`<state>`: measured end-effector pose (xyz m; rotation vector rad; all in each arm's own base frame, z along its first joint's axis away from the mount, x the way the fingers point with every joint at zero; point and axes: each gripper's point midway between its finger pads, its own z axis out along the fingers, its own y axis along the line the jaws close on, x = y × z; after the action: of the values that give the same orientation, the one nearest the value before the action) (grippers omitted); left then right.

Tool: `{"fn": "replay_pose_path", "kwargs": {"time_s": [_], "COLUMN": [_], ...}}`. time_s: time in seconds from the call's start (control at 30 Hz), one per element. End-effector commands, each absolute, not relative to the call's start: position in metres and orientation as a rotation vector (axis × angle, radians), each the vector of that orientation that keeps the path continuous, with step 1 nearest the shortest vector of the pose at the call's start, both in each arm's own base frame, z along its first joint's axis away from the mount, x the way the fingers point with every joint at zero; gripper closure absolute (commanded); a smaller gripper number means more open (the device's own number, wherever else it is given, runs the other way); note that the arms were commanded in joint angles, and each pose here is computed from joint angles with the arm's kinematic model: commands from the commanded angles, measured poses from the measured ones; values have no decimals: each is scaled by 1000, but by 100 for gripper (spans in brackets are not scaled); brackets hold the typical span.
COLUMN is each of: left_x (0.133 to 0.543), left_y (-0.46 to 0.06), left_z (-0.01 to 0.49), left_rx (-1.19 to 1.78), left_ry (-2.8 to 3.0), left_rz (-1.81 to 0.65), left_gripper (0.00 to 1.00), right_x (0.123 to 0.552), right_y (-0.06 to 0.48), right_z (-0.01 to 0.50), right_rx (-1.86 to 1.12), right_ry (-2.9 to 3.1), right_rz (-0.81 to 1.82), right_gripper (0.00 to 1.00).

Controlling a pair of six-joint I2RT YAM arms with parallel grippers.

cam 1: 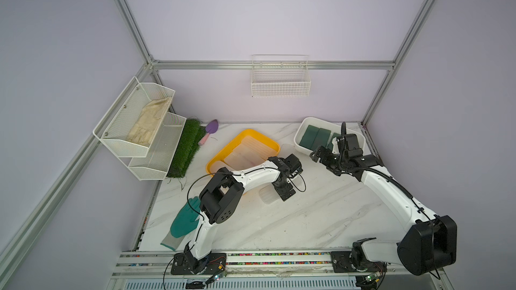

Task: Place the pencil cases by color into the storage box
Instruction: Pick up the pencil case from the center of the board.

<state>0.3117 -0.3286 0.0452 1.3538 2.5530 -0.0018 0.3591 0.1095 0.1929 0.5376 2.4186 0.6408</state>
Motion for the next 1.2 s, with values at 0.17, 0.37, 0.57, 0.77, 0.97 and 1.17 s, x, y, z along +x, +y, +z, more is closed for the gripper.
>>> {"fn": "replay_pose_path", "kwargs": {"time_s": [0.17, 0.37, 0.57, 0.77, 0.97, 1.17], "left_x": [324, 321, 319, 318, 317, 315], "left_y": [-341, -346, -345, -344, -350, -358], "left_z": [53, 44, 32, 28, 37, 58], "left_rx": [1371, 1386, 1384, 1364, 1342, 1327], "left_ry": [2522, 2546, 2583, 2608, 2603, 2576], "left_rz": [-83, -113, -106, -91, -100, -123], "left_gripper": [0, 1, 5, 18, 33, 32], "right_x": [363, 363, 364, 365, 366, 364], "right_y": [111, 110, 109, 107, 101, 93], "right_z": [198, 197, 201, 205, 217, 241], "right_rx": [510, 512, 511, 505, 501, 510], "right_ry": [2392, 2392, 2383, 2371, 2335, 2267], "right_rz": [655, 654, 646, 628, 600, 570], "right_gripper": [3, 3, 3, 3, 3, 3]}}
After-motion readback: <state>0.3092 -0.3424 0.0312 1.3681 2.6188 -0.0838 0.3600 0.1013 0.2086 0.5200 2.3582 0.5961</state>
